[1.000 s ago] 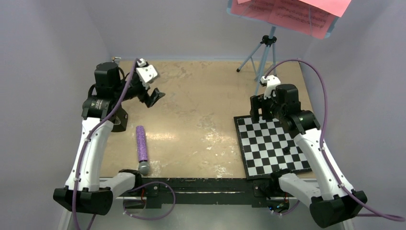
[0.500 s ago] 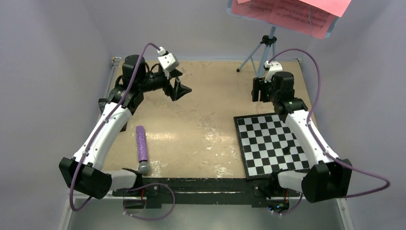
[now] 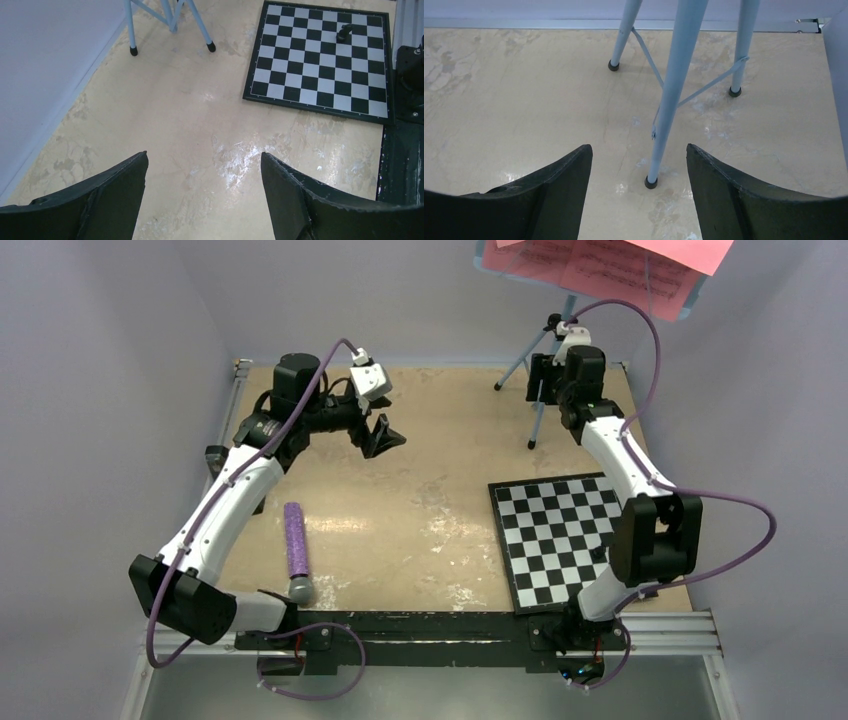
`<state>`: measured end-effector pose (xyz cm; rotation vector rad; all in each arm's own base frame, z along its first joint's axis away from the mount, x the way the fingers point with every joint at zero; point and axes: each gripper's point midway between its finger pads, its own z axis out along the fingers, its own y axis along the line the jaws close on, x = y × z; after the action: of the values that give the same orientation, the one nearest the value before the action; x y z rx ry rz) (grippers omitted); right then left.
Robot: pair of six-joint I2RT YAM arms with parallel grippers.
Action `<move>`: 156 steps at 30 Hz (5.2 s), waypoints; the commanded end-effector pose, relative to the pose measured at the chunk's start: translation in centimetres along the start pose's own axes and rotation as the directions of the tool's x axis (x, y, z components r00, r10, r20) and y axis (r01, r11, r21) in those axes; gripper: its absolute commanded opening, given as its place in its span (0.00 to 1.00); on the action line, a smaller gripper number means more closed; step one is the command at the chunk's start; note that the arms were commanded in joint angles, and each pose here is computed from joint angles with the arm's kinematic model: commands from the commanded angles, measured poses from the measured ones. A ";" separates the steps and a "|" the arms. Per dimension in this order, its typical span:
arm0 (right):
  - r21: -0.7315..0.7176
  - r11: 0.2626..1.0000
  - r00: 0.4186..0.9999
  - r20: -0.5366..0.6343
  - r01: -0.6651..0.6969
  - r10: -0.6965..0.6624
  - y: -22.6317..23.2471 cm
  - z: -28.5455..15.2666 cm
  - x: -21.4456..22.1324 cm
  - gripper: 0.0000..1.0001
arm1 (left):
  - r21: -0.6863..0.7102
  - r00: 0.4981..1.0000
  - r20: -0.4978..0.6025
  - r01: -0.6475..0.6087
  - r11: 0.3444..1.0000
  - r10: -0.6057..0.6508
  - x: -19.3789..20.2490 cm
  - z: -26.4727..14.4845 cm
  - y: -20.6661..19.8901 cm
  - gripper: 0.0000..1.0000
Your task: Pack up the instrument practice props
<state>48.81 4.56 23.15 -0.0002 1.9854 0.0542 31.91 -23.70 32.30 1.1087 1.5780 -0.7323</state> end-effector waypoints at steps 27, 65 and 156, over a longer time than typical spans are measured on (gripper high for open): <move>-0.044 0.994 0.995 0.017 -0.097 0.098 0.0 6.1 -2.6 0.27 | 0.046 0.987 -0.137 -0.084 0.995 0.090 2.0 -2.5 -2.0 0.87; -0.591 0.804 0.990 -0.141 -0.072 -0.015 16.5 -3.6 2.5 0.00 | 0.043 0.987 -0.142 -0.068 0.997 0.074 4.8 -4.2 -4.6 0.87; -0.854 0.054 0.792 0.453 0.517 -0.409 25.9 -32.2 14.6 0.95 | 0.160 0.841 -0.064 -0.523 0.837 0.537 7.3 -12.7 -13.6 0.87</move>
<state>13.18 29.29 19.78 -1.3358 1.7755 0.9443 14.93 -15.99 24.05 1.5416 1.4140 -0.5179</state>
